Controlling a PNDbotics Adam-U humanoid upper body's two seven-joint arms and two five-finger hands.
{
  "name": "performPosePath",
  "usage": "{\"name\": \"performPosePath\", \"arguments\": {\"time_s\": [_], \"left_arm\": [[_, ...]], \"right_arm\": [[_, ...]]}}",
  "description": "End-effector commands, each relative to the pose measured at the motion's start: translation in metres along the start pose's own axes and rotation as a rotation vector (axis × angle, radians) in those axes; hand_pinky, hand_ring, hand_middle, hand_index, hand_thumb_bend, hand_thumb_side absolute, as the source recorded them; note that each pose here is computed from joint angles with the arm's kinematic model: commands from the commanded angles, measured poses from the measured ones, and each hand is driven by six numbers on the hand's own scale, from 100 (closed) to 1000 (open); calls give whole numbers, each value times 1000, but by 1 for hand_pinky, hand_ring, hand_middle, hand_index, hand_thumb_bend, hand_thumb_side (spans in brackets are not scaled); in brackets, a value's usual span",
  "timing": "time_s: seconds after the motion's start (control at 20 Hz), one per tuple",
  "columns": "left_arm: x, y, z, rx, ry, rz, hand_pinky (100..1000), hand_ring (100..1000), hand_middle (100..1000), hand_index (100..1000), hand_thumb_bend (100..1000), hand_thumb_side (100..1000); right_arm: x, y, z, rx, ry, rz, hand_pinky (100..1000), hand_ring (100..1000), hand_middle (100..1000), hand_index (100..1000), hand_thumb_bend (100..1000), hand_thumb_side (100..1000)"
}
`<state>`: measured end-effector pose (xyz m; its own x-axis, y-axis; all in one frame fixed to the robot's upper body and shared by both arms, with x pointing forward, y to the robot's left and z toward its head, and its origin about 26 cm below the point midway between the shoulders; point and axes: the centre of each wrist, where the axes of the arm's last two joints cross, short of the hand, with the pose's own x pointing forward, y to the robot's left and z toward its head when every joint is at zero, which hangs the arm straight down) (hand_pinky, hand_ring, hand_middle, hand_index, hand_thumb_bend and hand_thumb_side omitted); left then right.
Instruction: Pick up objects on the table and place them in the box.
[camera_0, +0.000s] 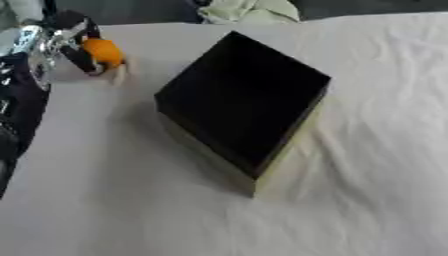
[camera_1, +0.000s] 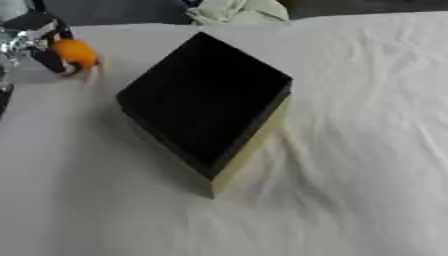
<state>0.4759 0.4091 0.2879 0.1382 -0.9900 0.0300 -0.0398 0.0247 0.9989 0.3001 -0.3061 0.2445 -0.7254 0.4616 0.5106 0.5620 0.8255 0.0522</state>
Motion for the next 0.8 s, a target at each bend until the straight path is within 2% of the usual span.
{"name": "performPosePath", "arguments": {"time_s": [0.05,0.3,0.6,0.8], "left_arm": [[-6,21,4,80,17,-14,119,384,478,495,496,100],[-5,23,5,152,36,-55,100,300,398,418,542,100],[0,31,8,235,44,-165,100,304,406,413,584,100],[8,41,12,291,1,-200,100,290,384,388,574,100]], "right_arm": [[6,-2,-5,-6,-28,-4,771,749,694,854,296,1000],[5,-2,-4,-8,-21,-6,771,749,694,855,293,1000],[4,-3,-3,-10,-16,-8,771,749,695,855,290,1000],[4,-3,-2,-11,-15,-8,771,749,695,855,288,1000]]}}
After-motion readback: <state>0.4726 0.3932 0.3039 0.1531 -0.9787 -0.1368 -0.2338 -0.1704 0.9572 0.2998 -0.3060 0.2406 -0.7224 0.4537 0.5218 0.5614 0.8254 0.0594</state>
